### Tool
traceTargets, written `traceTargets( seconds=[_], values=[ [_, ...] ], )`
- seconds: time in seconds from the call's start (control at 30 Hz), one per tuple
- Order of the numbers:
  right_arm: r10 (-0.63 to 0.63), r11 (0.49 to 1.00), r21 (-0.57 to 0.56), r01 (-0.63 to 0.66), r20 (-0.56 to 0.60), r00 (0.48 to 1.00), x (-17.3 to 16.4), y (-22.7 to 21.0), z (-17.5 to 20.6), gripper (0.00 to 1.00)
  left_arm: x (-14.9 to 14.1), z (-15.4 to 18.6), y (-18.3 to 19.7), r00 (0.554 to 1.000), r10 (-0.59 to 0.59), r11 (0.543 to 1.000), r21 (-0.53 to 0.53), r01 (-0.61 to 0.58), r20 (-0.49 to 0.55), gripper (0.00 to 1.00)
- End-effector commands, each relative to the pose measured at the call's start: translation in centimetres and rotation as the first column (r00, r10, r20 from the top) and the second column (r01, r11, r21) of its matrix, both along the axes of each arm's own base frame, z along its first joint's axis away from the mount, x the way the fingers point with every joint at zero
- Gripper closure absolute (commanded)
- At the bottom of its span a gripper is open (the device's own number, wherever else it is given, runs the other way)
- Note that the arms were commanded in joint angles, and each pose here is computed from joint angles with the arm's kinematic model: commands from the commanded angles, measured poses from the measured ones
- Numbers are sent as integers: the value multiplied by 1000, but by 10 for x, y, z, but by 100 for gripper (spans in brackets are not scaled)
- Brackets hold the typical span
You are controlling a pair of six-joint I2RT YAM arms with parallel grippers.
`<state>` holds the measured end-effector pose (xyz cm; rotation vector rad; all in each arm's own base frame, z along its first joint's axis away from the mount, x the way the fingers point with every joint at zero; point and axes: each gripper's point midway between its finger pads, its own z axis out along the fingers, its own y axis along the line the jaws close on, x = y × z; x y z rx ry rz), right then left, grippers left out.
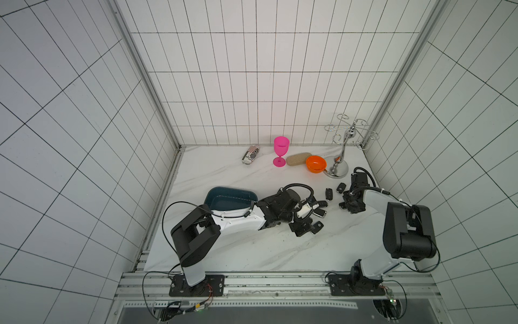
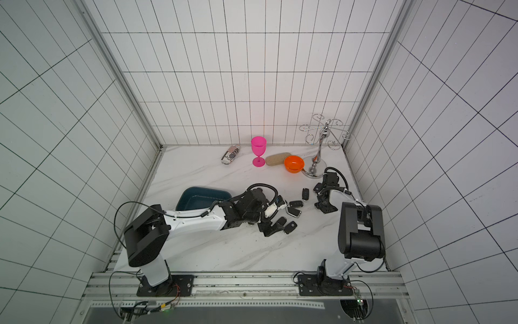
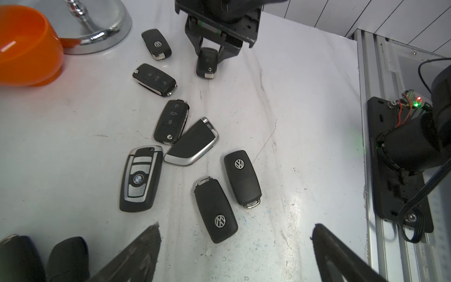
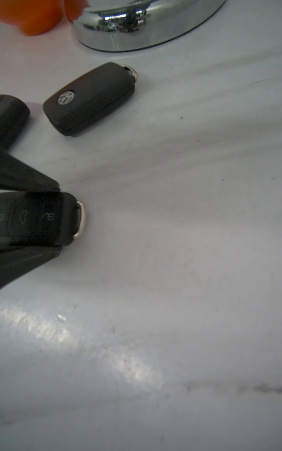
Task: Place the car key into the storage box
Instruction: Pick up the car key from the center of the board.
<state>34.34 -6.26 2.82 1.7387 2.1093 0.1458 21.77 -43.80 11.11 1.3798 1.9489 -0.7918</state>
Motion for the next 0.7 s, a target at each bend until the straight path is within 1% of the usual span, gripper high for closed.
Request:
traceTargets(
  seconds=[0.0,0.07,0.1,0.13,0.2,0.3,0.33,0.4,0.43,0.5,0.57,0.6,0.67],
  values=[
    [14,1000,17,-14,0,1000,-9,3,3,72,-3,-22,-11,997,-58,998,29,60,-59,6],
    [32,999,16,-32,29,999,-10,6,14,75,-2,-26,-14,997,-47,996,73,51,-53,8],
    [40,999,14,-41,46,998,-11,8,19,76,-2,-24,-15,998,-47,997,65,50,-40,9],
    [51,999,8,-52,61,997,-12,9,26,77,-3,-18,-17,998,-55,998,39,56,-23,9],
    [81,997,-14,-80,86,993,-15,12,42,77,-7,-7,-20,998,-68,997,-29,68,7,9],
    [144,989,-44,-139,128,981,-18,23,69,76,-9,-1,-17,997,-62,995,-80,66,55,10],
    [164,986,-47,-159,142,976,-20,28,77,76,-8,1,-15,996,-49,993,-103,57,80,10],
    [202,979,-39,-199,173,964,-23,40,87,76,-8,8,-14,995,-22,987,-158,37,97,9],
    [226,974,-35,-224,188,956,-25,48,91,75,-5,11,-12,996,8,983,-182,8,87,8],
    [261,965,-31,-261,226,938,-27,61,98,75,-2,21,-10,999,46,974,-224,-38,29,8],
    [301,952,-30,-305,285,910,-26,78,105,75,2,37,-8,996,60,958,-276,-75,-64,9],
    [311,948,-33,-318,320,895,-26,83,109,75,4,45,-7,993,60,946,-311,-90,-106,10],
    [327,940,-34,-341,384,863,-25,96,113,74,8,66,-3,978,56,908,-397,-133,-200,10]
  ],
)
